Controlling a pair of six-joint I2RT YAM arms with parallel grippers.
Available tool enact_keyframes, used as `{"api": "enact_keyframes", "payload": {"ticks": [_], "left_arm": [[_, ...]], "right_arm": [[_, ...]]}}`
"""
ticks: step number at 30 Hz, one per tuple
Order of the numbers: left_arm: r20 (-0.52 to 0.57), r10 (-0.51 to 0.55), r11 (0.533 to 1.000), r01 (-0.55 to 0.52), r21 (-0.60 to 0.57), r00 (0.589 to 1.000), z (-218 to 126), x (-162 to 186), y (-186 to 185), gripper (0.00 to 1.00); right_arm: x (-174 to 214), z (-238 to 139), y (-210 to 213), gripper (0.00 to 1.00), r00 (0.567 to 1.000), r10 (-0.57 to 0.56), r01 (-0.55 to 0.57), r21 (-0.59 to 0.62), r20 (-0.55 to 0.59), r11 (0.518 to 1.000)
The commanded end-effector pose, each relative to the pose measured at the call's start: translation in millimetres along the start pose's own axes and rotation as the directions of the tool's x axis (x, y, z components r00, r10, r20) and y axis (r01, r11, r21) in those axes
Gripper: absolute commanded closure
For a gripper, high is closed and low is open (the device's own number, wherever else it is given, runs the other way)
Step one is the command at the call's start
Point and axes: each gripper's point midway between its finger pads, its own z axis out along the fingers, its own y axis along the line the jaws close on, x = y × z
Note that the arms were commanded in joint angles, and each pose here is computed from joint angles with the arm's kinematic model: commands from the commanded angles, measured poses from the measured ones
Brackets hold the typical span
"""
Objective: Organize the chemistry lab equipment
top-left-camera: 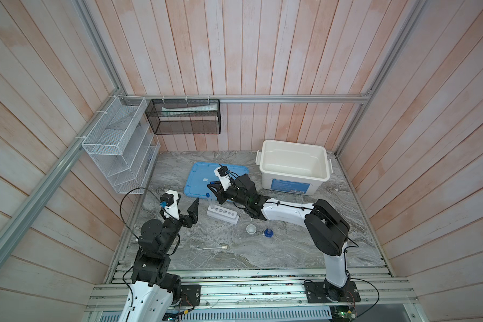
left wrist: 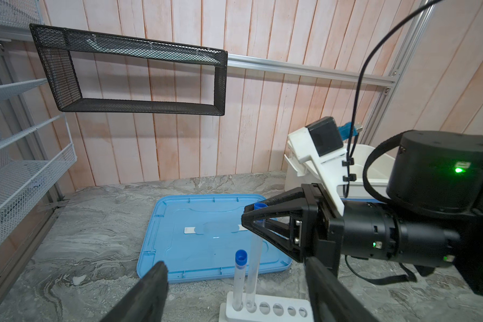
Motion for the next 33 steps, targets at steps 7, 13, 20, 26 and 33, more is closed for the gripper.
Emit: {"api": "enact_keyframes", "payload": {"ticks": [7, 13, 20, 26, 33], "left_arm": [[0.01, -0.002, 1.0, 0.002, -0.01, 1.0, 1, 1, 2, 0.21], [0.003, -0.002, 1.0, 0.002, -0.006, 1.0, 2, 2, 2, 0.21], [-0.008, -0.003, 1.0, 0.003, 0.001, 1.0, 4, 5, 1, 0.21], [-0.012, -0.004, 1.0, 0.004, -0.002, 1.0, 6, 6, 2, 0.21], [-0.016, -0.004, 1.0, 0.004, -0.001, 1.0, 7, 6, 2, 0.21]], "right_arm": [[18, 0, -5, 0.93, 1.0, -0.027, 0.027, 0.031, 0.003, 0.999], [24, 0, -7, 0.93, 1.0, -0.03, 0.03, 0.036, 0.008, 0.999], [29, 0, -8, 0.93, 0.999, -0.047, 0.046, 0.044, 0.016, 0.998], [38, 1, -11, 0.93, 0.997, -0.074, 0.074, 0.072, 0.005, 0.995], [46, 0, -12, 0.93, 0.996, -0.092, 0.09, 0.096, 0.011, 0.991]]}}
